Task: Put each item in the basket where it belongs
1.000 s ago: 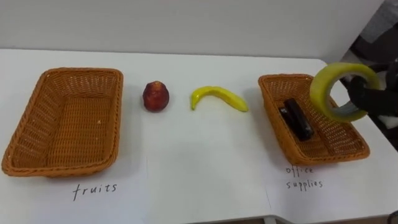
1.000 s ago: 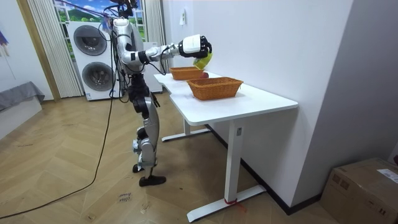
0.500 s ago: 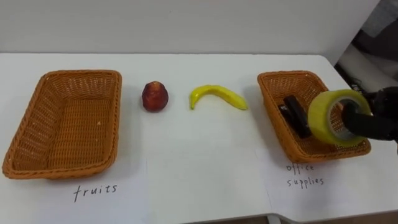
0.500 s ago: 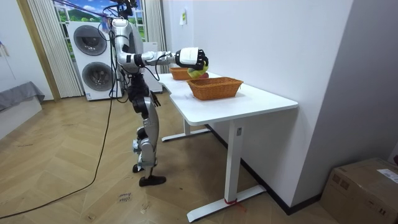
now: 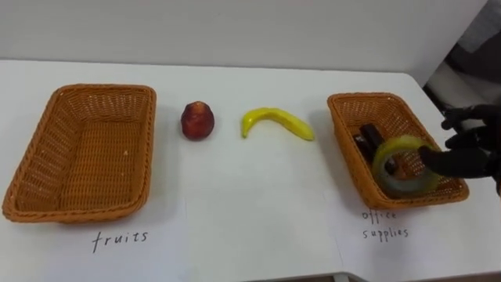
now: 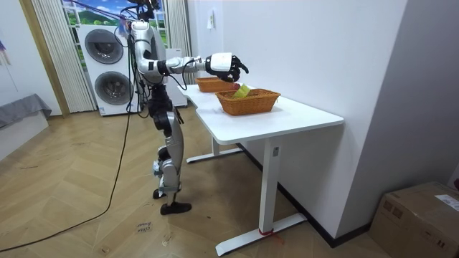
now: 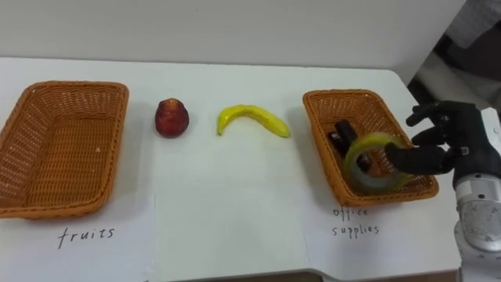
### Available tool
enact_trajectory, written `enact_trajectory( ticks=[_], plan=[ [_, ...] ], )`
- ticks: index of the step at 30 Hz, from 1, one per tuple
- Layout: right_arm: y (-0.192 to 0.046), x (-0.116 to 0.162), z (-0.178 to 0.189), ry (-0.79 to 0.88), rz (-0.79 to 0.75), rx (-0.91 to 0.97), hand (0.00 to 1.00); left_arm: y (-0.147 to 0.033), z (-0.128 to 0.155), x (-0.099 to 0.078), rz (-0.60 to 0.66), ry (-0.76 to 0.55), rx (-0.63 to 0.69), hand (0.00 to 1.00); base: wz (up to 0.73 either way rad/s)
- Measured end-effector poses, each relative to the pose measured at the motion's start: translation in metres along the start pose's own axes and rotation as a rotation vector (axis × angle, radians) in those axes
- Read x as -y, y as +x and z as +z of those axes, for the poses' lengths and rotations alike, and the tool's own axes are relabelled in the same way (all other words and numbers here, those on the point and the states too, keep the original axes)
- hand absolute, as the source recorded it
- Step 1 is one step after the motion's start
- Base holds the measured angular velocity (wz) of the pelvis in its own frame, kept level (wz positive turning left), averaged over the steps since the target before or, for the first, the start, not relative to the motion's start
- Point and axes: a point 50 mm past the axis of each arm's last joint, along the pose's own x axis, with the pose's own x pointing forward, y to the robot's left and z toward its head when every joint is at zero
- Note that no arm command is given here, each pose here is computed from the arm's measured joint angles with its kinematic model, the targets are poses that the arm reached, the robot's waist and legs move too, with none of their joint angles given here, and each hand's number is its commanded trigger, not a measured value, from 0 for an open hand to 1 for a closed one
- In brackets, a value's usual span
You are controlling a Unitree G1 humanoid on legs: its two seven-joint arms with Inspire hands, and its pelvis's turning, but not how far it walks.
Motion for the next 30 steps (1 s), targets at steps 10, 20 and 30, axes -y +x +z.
enact_trajectory(
  ticks=[10,20,30],
  plan=[
    [0.001,0.0,0.003,-0.004,-0.03,0.016,0.0,-0.002,-0.015,0.0,-0.005,0.017,-0.038,0.0,0.0],
    [0.001,-0.003,0.006,-0.005,-0.024,0.031,0.0,-0.004,-0.024,-0.001,-0.005,0.03,-0.068,0.0,0.03],
    [0.001,-0.006,0.008,-0.006,-0.01,0.037,0.0,-0.004,-0.023,0.0,-0.006,0.031,-0.067,0.0,0.0]
  ],
)
